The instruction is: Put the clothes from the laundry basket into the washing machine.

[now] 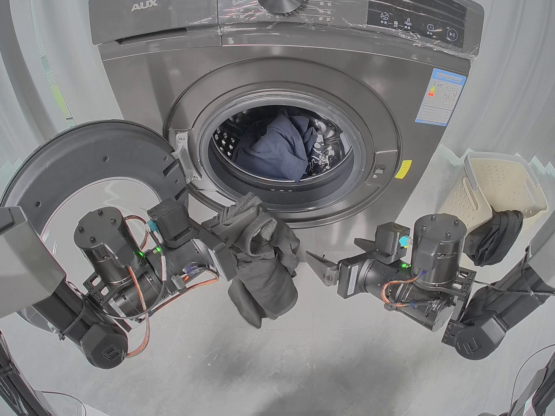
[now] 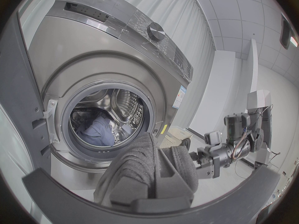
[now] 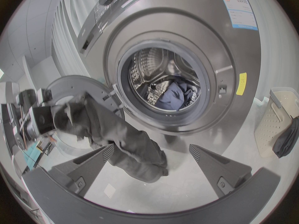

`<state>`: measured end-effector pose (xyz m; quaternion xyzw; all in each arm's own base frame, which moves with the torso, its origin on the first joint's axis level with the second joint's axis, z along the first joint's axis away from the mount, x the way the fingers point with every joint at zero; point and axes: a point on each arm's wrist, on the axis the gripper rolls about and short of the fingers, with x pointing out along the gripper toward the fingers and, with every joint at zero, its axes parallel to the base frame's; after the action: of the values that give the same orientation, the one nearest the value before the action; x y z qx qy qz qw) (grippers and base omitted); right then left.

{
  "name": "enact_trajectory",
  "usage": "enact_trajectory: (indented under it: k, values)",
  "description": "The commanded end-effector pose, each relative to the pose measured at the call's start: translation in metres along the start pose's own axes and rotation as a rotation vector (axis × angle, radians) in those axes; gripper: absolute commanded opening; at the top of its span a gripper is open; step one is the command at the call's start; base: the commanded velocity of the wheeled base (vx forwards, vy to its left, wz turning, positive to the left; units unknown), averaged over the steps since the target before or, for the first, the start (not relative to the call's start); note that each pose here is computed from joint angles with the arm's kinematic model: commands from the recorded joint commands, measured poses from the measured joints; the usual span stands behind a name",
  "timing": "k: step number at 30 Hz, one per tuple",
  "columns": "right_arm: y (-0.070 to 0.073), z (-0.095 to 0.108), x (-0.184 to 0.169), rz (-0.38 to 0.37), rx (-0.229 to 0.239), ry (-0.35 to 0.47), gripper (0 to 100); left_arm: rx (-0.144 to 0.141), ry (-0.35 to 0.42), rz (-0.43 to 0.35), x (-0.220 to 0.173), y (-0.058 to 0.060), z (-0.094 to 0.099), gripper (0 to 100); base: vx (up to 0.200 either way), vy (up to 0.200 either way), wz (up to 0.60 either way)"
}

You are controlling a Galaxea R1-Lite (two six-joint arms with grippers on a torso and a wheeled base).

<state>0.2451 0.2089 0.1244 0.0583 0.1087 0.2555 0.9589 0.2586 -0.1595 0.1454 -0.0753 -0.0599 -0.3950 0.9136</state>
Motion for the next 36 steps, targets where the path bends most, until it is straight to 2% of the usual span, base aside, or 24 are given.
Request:
enact_trajectory:
  k: [1,6,11,19,24,27,33,36]
  values:
    - [-0.003,-0.014,0.004,-0.011,-0.011,0.049,100,-0.001,-0.017,0.001,0.001,0.001,0.004,0,0.000,0.000,0.00]
    - [-0.004,-0.028,0.013,-0.017,-0.038,0.086,100,-0.001,-0.037,-0.002,-0.001,-0.001,0.011,0,0.000,0.000,0.00]
    - [-0.003,-0.036,0.025,-0.019,-0.041,0.095,100,-0.002,-0.038,-0.007,-0.003,-0.002,0.012,0,0.000,0.000,0.00]
    - [-0.002,-0.030,0.049,-0.019,-0.029,0.037,100,-0.002,-0.039,-0.011,-0.003,-0.004,0.013,0,0.000,0.000,0.00]
    - [-0.003,-0.032,0.060,-0.020,-0.028,0.029,100,-0.002,-0.040,-0.015,-0.003,-0.004,0.013,0,0.000,0.000,0.00]
    - [-0.001,-0.031,0.076,-0.014,-0.021,-0.010,100,0.000,-0.047,-0.016,-0.004,-0.005,0.015,0,0.000,0.000,0.00]
    - [0.001,-0.035,0.090,-0.009,-0.016,-0.038,100,0.001,-0.048,-0.019,-0.004,-0.005,0.016,0,0.000,0.000,0.00]
    - [0.003,-0.031,0.100,0.002,-0.006,-0.096,100,-0.010,-0.045,-0.022,-0.004,-0.006,0.015,0,0.000,0.000,0.00]
